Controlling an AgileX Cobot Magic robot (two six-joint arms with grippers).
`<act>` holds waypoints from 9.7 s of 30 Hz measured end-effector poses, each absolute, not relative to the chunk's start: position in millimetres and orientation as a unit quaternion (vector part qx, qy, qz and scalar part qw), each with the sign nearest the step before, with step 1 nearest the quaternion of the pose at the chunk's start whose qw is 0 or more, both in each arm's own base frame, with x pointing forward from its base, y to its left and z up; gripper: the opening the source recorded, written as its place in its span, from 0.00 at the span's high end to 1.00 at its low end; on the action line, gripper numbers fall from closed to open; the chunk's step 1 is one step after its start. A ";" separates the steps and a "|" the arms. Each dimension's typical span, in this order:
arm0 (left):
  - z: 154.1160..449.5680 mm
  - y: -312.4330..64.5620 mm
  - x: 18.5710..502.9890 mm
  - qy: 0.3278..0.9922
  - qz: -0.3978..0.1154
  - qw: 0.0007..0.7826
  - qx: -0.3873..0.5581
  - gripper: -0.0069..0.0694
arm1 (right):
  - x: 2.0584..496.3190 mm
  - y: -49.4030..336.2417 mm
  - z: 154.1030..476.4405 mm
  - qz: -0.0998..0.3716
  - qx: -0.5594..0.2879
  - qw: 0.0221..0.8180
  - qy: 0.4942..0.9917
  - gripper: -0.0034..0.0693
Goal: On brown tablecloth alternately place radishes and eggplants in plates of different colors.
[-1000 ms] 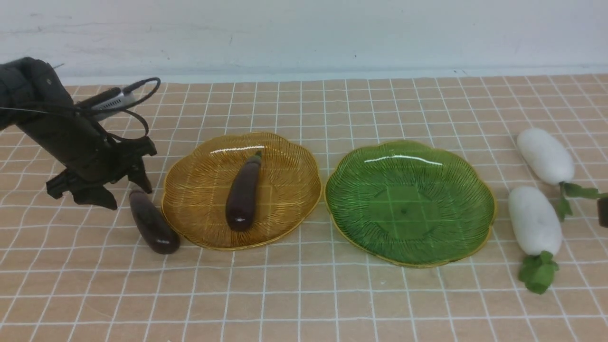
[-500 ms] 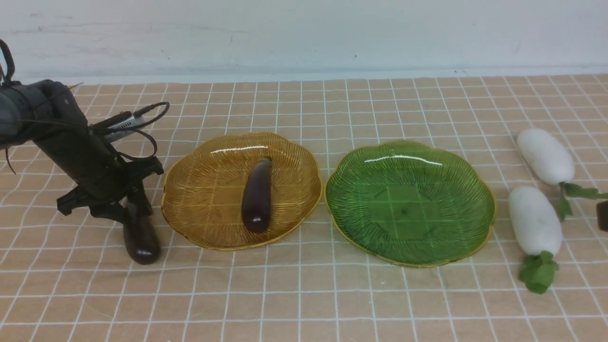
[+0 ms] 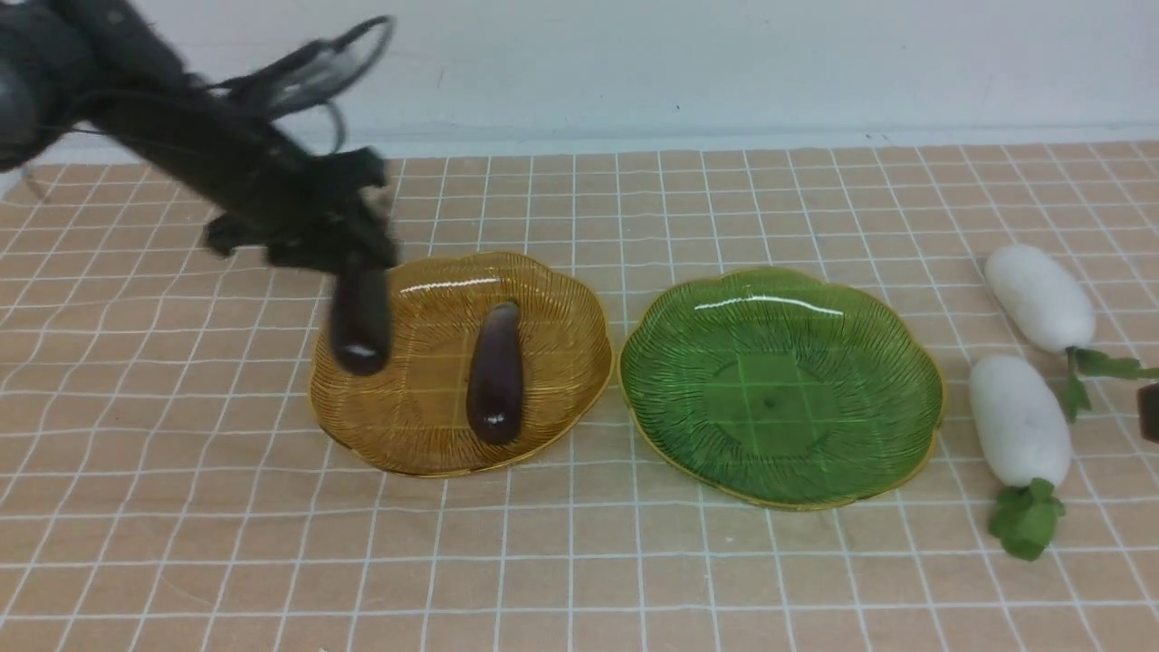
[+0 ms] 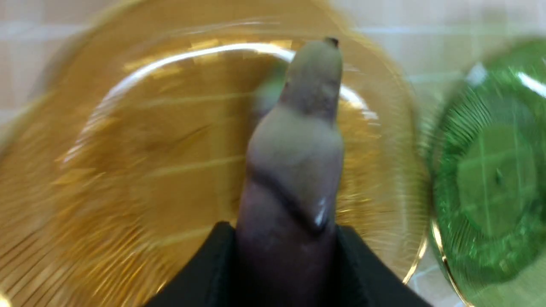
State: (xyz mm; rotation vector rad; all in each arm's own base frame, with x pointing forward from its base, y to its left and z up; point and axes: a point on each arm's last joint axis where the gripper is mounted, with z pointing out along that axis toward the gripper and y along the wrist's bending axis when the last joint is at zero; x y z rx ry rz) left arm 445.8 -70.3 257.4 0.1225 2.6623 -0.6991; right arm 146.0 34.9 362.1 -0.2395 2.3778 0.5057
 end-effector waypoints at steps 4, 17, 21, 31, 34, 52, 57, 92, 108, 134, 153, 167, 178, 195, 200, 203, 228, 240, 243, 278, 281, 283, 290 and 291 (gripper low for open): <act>243.7 -87.1 447.8 0.955 -0.211 0.190 0.083 0.58 | 146.6 32.8 361.4 0.181 -0.094 0.344 0.916 0.98; 225.5 -82.6 447.4 0.979 -0.125 0.146 0.062 0.17 | 167.5 1.6 348.3 0.047 0.042 0.330 0.942 0.98; 243.0 -83.3 442.2 0.982 -0.128 0.110 0.081 0.33 | 203.3 -3.2 334.2 0.032 0.063 0.294 0.953 0.93; 331.3 -78.8 405.6 0.964 -0.127 0.196 0.129 0.91 | 291.4 -6.0 279.8 0.029 0.061 0.182 0.981 0.42; 365.4 -76.9 374.7 0.955 -0.139 0.228 0.132 0.91 | 315.1 -6.8 268.2 0.029 0.065 0.168 0.983 0.23; 402.8 -72.2 322.1 0.944 -0.147 0.260 0.140 0.91 | 404.2 -6.7 166.2 0.044 0.077 0.055 0.995 0.04; 402.8 -72.2 322.1 0.944 -0.147 0.260 0.140 0.91 | 405.6 -6.8 146.6 0.042 0.070 0.026 0.996 0.12; 402.8 -72.2 322.1 0.942 -0.143 0.262 0.152 0.91 | 421.4 145.1 218.5 0.166 -0.088 0.110 0.976 0.01; 394.3 -72.3 321.9 0.946 -0.144 0.247 0.151 0.91 | 472.7 -50.1 235.3 -0.015 0.054 0.189 0.980 0.37; 374.9 -72.2 320.6 0.955 -0.145 0.215 0.147 0.91 | 502.0 -56.3 148.5 0.005 0.063 0.182 0.981 0.24; 374.9 -72.5 320.6 0.954 -0.146 0.215 0.148 0.91 | 433.2 94.4 208.6 0.110 -0.067 0.069 0.989 0.26; 390.2 -74.6 308.4 0.943 -0.166 0.238 0.161 0.91 | 428.3 100.4 220.6 0.071 -0.051 0.084 0.993 0.03; 467.3 -64.5 220.8 0.894 -0.173 0.368 0.187 0.91 | 280.6 72.0 466.7 0.125 -0.078 0.388 0.910 0.62; 407.0 -33.3 27.2 0.796 -0.156 0.559 0.174 0.91 | -4.4 -1.2 377.7 0.145 -0.018 0.873 0.466 0.97; 357.3 -27.1 12.5 0.758 -0.151 0.618 0.144 0.91 | -4.4 -3.2 357.1 0.144 -0.006 0.908 0.394 0.97; 333.1 -25.6 11.7 0.753 -0.149 0.627 0.134 0.91 | -5.1 -3.4 357.7 0.143 -0.006 0.910 0.388 0.97; 312.3 -26.4 14.7 0.743 -0.159 0.637 0.126 0.91 | 2.1 -1.1 348.7 0.136 -0.015 0.889 0.438 0.97; 212.6 -3.6 48.6 0.762 -0.004 0.645 0.057 0.91 | 2.4 -1.0 348.2 0.135 -0.015 0.888 0.440 0.97; 178.8 -2.0 53.2 0.789 0.006 0.613 0.044 0.91 | 2.5 -1.0 348.2 0.135 -0.015 0.888 0.440 0.97; 170.3 -1.9 52.3 0.807 0.002 0.590 0.034 0.91 | 2.8 -0.8 347.7 0.126 -0.020 0.888 0.442 0.97; 170.3 -1.9 52.3 0.807 0.002 0.590 0.034 0.91 | 4.2 -0.4 345.7 0.116 -0.026 0.885 0.451 0.97; 170.3 -1.9 52.3 0.807 0.002 0.590 0.034 0.91 | 7.7 0.6 340.3 0.105 -0.033 0.876 0.469 0.97; 170.3 -1.9 52.3 0.807 0.002 0.590 0.034 0.91 | 37.6 3.4 277.2 0.010 -0.056 0.787 0.614 0.97; 170.3 -1.9 52.3 0.807 0.002 0.590 0.034 0.91 | 41.9 3.0 264.5 -0.007 -0.049 0.770 0.637 0.97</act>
